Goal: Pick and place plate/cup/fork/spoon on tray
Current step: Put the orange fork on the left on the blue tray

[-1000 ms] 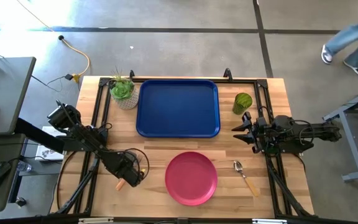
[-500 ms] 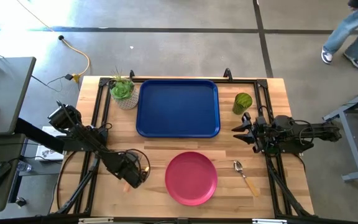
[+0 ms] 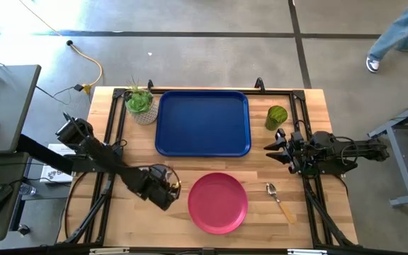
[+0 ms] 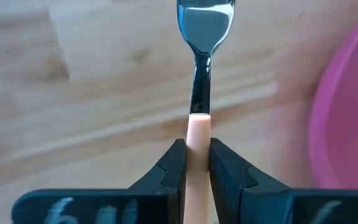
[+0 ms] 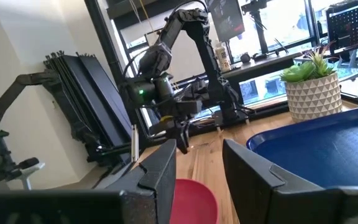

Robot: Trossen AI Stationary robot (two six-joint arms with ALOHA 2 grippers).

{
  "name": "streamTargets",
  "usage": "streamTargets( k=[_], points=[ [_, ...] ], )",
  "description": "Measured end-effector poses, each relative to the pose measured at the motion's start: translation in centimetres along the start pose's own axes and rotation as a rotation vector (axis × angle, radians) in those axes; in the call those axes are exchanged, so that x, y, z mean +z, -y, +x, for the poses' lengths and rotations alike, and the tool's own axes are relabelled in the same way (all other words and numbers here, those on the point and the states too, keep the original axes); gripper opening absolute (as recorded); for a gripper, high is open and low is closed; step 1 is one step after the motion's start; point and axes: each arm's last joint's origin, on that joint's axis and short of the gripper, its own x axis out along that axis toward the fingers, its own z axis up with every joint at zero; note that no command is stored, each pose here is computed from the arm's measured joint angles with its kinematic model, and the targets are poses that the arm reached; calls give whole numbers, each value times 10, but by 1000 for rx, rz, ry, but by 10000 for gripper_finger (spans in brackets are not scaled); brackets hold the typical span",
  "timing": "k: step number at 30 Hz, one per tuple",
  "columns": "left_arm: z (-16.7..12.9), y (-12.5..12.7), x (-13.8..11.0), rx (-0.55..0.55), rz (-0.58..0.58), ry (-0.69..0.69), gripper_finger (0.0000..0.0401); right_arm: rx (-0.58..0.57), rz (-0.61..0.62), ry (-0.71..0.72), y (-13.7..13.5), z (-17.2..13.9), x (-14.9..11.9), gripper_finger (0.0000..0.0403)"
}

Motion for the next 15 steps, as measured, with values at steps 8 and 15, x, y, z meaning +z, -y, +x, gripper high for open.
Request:
streamTargets(
  k=[8, 15],
  points=[
    [-7, 22, 43, 8, 21, 69, 36, 0, 110, 0, 0, 0, 0, 124],
    [-12, 28, 96, 7, -2, 122, 36, 0, 159, 0, 0, 0, 0, 124]
  ],
)
